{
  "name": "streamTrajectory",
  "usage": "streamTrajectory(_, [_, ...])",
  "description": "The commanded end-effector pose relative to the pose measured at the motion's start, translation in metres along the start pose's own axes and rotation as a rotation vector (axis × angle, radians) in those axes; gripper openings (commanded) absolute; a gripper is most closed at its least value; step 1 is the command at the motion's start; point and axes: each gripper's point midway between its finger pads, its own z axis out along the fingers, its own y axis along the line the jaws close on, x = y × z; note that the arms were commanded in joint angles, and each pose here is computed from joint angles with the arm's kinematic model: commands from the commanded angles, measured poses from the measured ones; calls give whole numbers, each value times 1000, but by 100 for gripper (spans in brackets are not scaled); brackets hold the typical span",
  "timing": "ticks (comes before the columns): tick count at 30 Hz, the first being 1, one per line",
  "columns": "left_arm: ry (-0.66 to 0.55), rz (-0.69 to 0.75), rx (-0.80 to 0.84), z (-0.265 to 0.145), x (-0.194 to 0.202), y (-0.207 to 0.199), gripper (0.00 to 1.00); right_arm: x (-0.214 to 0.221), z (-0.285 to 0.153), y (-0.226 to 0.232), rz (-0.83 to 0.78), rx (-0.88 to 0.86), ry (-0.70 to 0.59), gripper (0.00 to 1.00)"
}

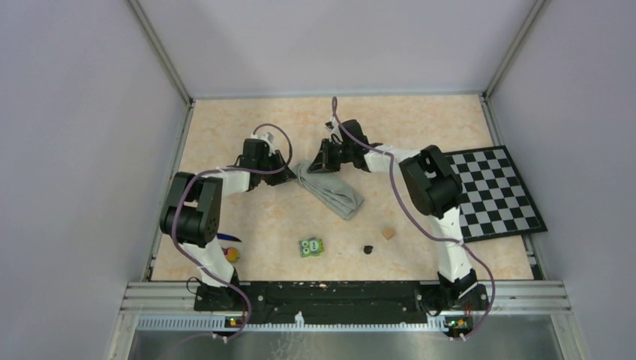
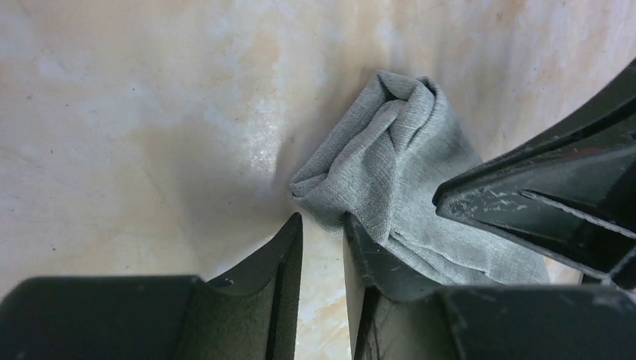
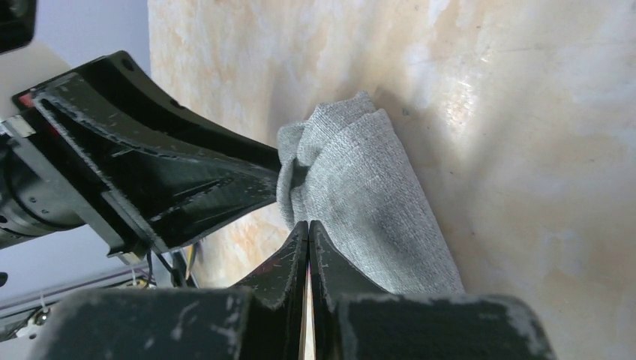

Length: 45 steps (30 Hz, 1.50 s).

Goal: Fold the napkin into a case and place the utensils inside
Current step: Stuff the top corner of the smaller-rectangle-folded napkin at the center of the board.

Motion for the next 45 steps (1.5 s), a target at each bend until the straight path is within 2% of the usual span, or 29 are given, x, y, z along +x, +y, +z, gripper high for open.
streamTrajectory(1, [-13,16,40,11,-7,-14,31,8,24,18,-39,-54,0,0])
streamTrajectory(5, [8,35,51,23,3,-27,30,18,55,22,-35,-52,19,0])
streamTrajectory(8, [-14,37,44,17,0,-29,30,16,57,16,-15,-47,-3,0])
streamTrajectory(12, [-51,66,13,0,-7,-26,35,8,36,25,-31,-68,-7,0])
streamTrajectory(17, [-74,70,14,-17,-12,-24,37,-9,-7,42,-65,-86,-54,0])
streamTrajectory(25, [-37,51,74,-8,-8,-31,34,-11,-33,27,-56,-47,-77,3])
streamTrajectory(35, [11,59,98,5,3,-43,31,9,-11,-9,-25,6,-43,0])
streamTrajectory(45, [21,90,136,25,5,-75,30,23,33,-15,-30,33,3,0])
